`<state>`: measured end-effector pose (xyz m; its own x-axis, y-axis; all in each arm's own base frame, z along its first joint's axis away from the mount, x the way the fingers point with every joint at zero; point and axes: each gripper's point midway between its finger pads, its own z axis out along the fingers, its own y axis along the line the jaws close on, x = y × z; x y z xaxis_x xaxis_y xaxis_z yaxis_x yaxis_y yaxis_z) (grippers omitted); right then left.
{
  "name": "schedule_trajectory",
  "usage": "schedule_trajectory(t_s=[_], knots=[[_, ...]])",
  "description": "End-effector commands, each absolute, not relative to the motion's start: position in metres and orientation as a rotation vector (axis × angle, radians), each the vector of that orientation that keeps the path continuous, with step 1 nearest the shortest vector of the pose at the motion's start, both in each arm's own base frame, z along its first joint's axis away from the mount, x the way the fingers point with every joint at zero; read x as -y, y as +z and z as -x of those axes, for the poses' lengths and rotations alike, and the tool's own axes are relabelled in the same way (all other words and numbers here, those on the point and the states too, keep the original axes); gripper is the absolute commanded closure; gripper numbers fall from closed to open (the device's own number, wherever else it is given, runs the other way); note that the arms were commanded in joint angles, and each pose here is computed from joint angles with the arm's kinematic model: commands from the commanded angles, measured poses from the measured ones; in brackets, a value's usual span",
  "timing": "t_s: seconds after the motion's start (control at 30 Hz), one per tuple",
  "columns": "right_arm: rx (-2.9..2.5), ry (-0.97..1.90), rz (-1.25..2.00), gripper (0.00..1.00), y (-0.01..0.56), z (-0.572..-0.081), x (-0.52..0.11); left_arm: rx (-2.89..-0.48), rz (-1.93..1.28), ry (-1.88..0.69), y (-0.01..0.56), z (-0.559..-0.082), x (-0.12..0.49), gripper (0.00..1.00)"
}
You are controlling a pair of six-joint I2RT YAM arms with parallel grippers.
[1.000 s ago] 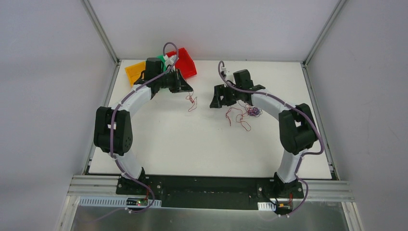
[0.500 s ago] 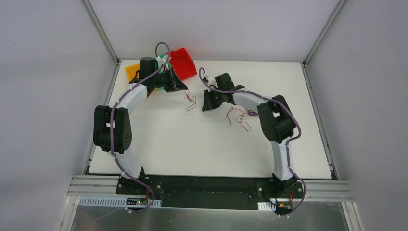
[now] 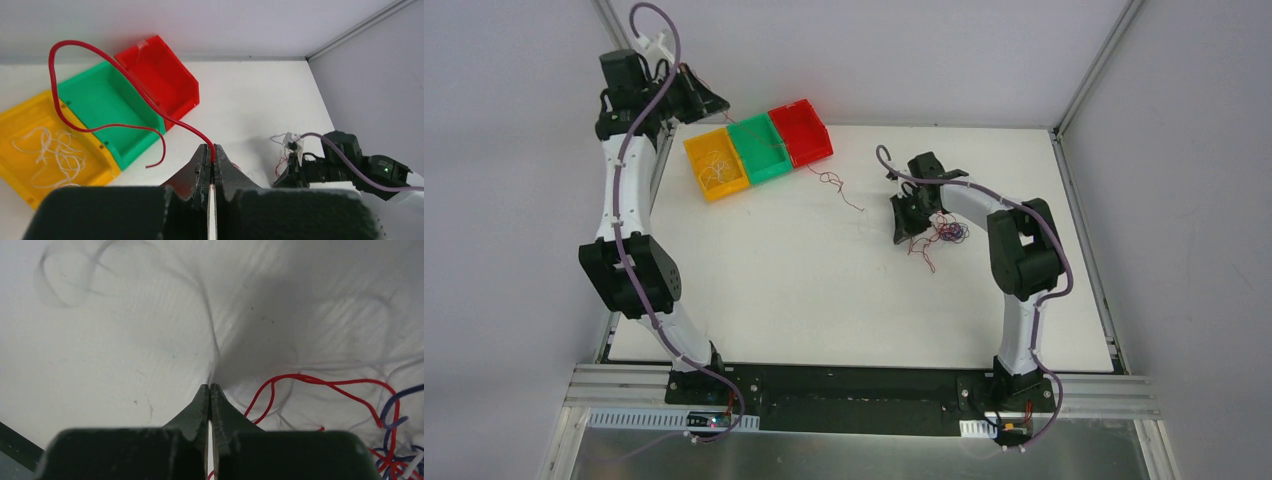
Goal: Untangle the cables
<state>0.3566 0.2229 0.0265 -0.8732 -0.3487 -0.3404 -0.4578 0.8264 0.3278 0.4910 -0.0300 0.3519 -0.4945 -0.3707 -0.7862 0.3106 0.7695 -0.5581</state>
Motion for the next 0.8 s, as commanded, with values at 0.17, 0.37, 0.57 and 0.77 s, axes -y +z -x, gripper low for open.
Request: schedule_trajectory(t_s=[0.17, 0.37, 0.57, 0.77], knots=[[-2.808, 0.525, 0.671, 1.00, 0.029, -0.329, -0.204, -1.762, -0.083, -0.691, 0.433, -0.507, 0.019, 1.00], [-2.802, 0.597, 0.667, 1.00, 0.035, -0.328, -0.210, -1.686, -0.172, -0.688, 0.458, -0.518, 0.028, 1.00], [-2.775, 0.673, 0.666, 1.00, 0.049, -0.333, -0.218, -1.616, -0.330, -0.664, 0.459, -0.536, 0.052, 1.00], [-2.772, 0.691, 0.649, 1.00, 0.054, -0.337, -0.220, -1.555, -0.549, -0.594, 0.445, -0.546, 0.102, 1.00]])
